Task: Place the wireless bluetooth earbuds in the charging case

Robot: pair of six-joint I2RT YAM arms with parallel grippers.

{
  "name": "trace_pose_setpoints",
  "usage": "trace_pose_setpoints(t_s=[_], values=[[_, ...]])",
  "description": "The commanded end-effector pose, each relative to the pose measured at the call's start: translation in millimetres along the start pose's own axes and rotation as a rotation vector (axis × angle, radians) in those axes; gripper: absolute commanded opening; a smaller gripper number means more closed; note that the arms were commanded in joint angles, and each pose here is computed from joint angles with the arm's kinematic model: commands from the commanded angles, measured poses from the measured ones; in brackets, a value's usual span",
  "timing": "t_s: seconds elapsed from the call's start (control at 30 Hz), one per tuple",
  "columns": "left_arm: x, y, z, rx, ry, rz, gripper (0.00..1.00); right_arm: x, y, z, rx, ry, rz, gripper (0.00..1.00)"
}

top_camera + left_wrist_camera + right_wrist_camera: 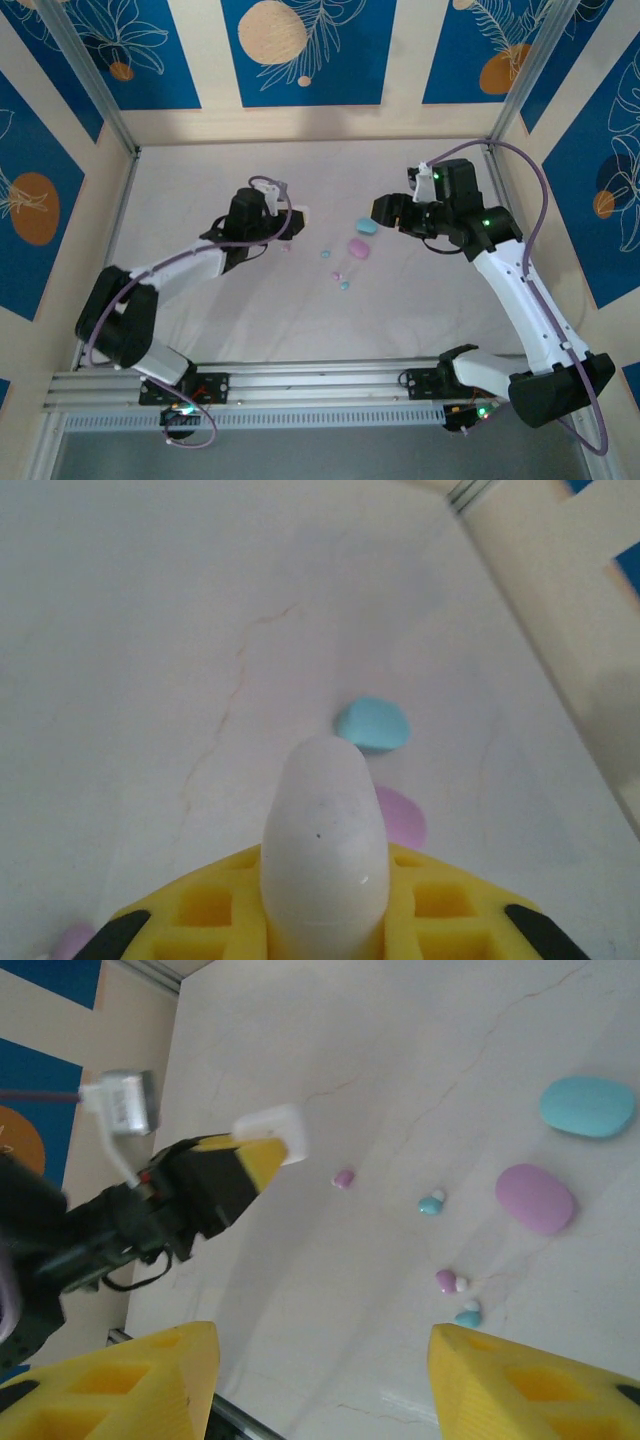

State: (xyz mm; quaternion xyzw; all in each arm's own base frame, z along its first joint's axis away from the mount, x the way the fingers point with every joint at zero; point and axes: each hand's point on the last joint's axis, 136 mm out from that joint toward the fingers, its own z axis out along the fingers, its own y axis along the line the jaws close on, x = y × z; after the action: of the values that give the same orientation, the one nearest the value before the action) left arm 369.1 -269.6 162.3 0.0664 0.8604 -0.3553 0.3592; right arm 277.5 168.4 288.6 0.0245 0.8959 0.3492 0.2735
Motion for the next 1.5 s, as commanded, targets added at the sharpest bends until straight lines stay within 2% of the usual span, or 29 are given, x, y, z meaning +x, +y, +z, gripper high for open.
trace_pose_setpoints(t_s=[0.0, 0.2, 0.33, 0.97, 1.17, 1.47], values=[[9, 4, 12, -0.008, 0.136, -0.118, 0.15, 7, 4, 5, -0.047, 0.03, 0.037, 0.58], [21, 24, 47, -0.076, 0.292, -0.158, 0.16, 18, -6, 11, -0.033, 0.069, 0.069, 0.58], [26, 36, 65, -0.117, 0.352, -0.166, 0.18, 22, -10, 15, -0.024, 0.083, 0.09, 0.58], [25, 83, 101, -0.195, 0.421, -0.233, 0.24, 31, -21, 30, 0.002, 0.135, 0.155, 0.58], [23, 92, 100, -0.233, 0.427, -0.223, 0.36, 32, -24, 33, 0.01, 0.141, 0.157, 0.58], [-7, 101, 73, -0.347, 0.372, -0.081, 0.64, 36, -41, 42, 0.078, 0.172, 0.077, 0.59]])
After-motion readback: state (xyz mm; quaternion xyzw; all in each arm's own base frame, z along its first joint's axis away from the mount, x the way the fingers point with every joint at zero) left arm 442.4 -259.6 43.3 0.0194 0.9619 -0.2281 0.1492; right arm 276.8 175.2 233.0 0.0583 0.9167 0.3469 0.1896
